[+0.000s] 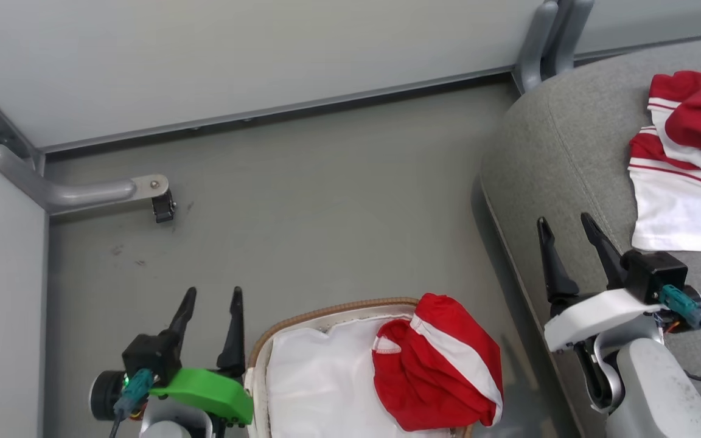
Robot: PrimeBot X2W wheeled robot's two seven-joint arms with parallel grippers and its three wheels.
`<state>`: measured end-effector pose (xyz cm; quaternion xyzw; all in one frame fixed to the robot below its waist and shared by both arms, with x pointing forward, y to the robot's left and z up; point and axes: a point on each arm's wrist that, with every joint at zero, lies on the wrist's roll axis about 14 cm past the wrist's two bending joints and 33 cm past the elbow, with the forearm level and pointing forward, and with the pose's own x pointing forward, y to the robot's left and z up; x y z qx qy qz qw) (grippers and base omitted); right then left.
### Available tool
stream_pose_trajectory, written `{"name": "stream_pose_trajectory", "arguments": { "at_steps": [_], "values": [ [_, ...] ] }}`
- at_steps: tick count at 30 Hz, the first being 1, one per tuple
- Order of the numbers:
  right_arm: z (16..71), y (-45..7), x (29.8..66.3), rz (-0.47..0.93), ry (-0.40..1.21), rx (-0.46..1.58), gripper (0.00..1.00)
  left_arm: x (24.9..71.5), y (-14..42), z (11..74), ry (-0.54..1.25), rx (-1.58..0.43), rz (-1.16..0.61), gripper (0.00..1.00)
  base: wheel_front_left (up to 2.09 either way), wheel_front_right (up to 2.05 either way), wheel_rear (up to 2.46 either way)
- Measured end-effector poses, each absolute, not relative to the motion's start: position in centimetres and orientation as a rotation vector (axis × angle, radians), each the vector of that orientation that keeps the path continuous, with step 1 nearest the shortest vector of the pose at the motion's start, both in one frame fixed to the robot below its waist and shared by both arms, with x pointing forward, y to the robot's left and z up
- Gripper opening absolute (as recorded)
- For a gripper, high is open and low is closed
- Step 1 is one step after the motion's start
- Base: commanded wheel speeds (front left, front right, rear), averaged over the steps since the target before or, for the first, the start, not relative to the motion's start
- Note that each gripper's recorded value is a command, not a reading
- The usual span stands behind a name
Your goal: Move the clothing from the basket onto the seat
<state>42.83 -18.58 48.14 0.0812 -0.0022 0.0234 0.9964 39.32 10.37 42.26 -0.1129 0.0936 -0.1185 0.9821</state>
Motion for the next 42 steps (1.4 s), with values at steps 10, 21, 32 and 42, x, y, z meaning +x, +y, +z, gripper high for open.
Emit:
{"name": "stream_pose_trajectory", "arguments": {
  "at_steps": [10,21,32,42],
  "values": [
    [47.9,-19.2,46.2,0.040,-0.021,0.161,1.00,42.8,3.7,38.6,0.307,-0.329,-0.401,1.00,0.00,0.00,0.00],
    [45.4,-21.4,48.8,-0.012,0.009,0.146,1.00,43.7,-3.2,31.2,0.502,-0.286,-0.610,1.00,0.00,0.00,0.00],
    [41.5,-23.6,49.7,-0.065,0.081,0.141,1.00,40.2,-8.4,23.1,0.742,-0.284,-0.795,1.00,0.00,0.00,0.00],
    [38.2,-24.9,50.0,-0.090,0.148,0.102,1.00,35.2,-11.7,18.2,0.916,-0.303,-0.964,1.00,0.00,0.00,0.00]
  ]
}}
